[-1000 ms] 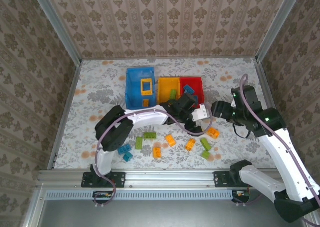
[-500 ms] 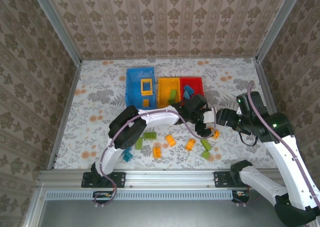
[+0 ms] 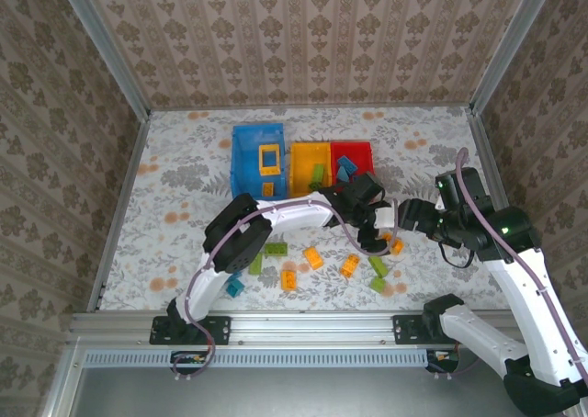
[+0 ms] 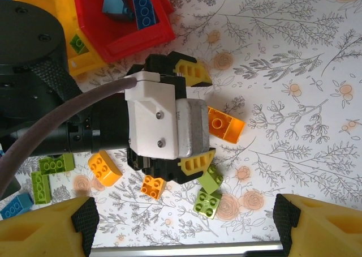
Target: Sort the legos into containers by color
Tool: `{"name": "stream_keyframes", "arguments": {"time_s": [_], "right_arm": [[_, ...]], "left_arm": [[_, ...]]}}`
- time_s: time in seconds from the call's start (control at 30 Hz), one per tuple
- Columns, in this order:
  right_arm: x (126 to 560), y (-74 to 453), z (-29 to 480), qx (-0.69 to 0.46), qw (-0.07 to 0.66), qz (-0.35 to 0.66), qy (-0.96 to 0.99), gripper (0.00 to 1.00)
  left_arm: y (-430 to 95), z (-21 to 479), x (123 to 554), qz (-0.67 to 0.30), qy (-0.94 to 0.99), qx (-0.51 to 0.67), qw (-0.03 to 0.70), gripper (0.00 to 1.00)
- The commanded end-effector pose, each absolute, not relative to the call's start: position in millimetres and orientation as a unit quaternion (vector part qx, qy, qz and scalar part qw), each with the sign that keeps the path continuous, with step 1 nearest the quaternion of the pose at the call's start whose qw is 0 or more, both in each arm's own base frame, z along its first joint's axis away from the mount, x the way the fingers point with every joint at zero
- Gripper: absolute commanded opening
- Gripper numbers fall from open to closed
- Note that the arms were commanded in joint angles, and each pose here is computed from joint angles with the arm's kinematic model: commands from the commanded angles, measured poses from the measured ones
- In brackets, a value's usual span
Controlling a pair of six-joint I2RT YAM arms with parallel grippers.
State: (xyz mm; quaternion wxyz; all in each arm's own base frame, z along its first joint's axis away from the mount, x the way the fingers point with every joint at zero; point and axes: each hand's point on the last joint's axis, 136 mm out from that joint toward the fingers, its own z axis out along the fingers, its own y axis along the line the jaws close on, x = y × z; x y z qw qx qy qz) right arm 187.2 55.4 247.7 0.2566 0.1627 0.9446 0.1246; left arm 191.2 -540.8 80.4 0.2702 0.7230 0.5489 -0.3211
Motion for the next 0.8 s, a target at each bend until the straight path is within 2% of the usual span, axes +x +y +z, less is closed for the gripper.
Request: {"name": "stream_keyframes", "arguments": {"time_s": [0.0,0.37,0.6,0.77], "right_arm": [[183,61,248,0.166,0.246,0.142,0.944,0.84],[183,61,246,0.167,0.243,0.144,0.944,0.84],[183,62,246,0.170,0.244,0.147,0.944,0.83],[182,61,246,0.171,0.243,0.147,0.944,0.83]], "left_arm": [[-544,66,182,-0.319,0.541,0.737,0.248,0.83],[-543,53,170,-0.325,0.545,0.741,0.219,0.77],[-545,41,175,-0.313,0.562,0.735,0.215,0.62],[-546,36,176,-0.311,0.567,0.732,0.213,0.55]]}}
